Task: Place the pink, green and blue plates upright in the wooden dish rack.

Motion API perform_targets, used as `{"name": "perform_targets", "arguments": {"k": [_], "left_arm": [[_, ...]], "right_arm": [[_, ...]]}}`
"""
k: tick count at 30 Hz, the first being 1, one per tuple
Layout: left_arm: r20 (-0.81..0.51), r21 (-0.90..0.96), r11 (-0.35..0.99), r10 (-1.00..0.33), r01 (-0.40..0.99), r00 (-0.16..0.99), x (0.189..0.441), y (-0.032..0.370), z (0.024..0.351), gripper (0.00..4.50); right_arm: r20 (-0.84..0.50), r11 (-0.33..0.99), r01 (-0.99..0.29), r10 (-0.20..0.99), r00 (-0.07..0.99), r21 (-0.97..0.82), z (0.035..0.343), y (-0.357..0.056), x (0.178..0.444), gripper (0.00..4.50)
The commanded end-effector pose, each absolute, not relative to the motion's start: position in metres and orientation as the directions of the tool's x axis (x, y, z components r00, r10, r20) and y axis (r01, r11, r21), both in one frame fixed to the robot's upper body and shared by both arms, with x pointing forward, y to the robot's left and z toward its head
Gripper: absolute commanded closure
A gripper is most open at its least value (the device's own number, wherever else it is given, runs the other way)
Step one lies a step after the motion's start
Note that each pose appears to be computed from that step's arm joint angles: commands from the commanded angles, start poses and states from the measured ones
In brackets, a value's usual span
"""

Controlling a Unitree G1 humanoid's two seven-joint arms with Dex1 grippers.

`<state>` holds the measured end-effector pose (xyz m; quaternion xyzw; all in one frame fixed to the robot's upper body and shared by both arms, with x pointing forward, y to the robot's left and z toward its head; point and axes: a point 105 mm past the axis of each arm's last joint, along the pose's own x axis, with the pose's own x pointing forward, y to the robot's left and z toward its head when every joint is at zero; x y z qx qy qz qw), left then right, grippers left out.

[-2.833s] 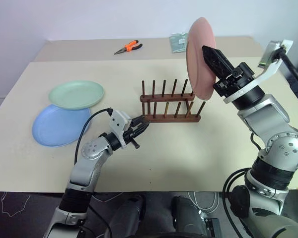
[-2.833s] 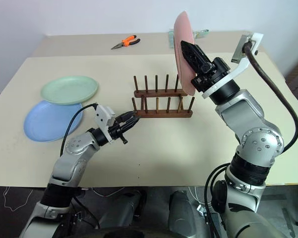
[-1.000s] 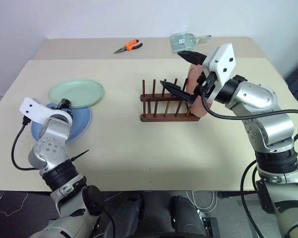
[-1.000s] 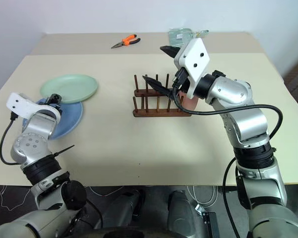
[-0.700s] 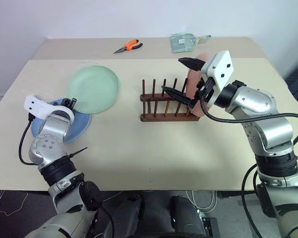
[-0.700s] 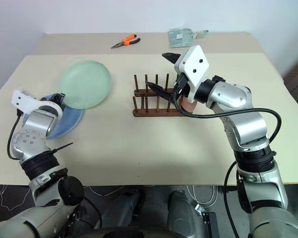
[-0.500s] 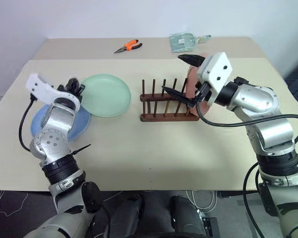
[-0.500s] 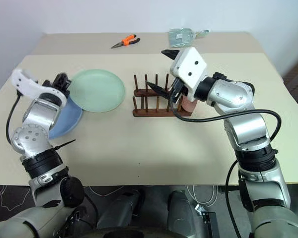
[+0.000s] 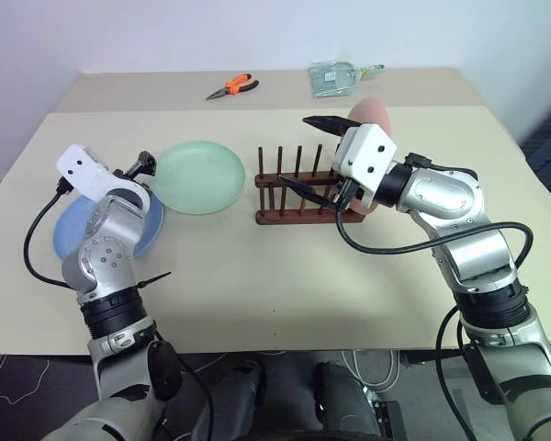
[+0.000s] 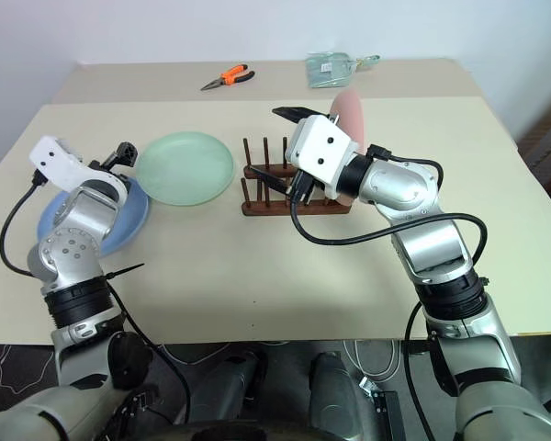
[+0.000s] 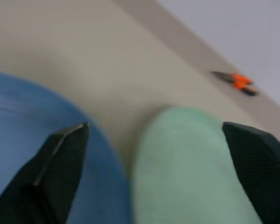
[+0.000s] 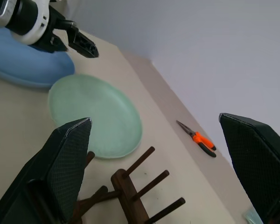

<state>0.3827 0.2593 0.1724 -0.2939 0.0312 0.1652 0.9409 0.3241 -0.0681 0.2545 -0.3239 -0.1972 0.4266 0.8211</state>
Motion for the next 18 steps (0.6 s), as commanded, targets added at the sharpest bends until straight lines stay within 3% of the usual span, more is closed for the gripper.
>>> {"name": "perform_targets", "arguments": {"k": [1,4,8,18], "left_arm": [[-0.181,-0.502,0.781,0.324,-0.371,0.928,0.386,0.262,0.177,0.07],[-0.209,-0.491,0.787,0.311,-0.374,0.927,0.39,0.258,0.172,0.07],[-0.143,-0.483,0.837,0.217,-0.259,0.966,0.403,0.234,0.19,0.07],[-0.208,-0.353,0.885,0.242,-0.303,0.948,0.439,0.232,0.179,0.07]], "right_arm": [[0.065,0.419,-0.557,0.836,0.545,-0.717,0.258,-0.066,0.321,0.0],[0.063,0.422,-0.558,0.833,0.55,-0.715,0.256,-0.066,0.321,0.0],[0.056,0.424,-0.562,0.829,0.556,-0.71,0.252,-0.067,0.322,0.0],[0.043,0.43,-0.565,0.821,0.57,-0.704,0.243,-0.069,0.323,0.0]]}}
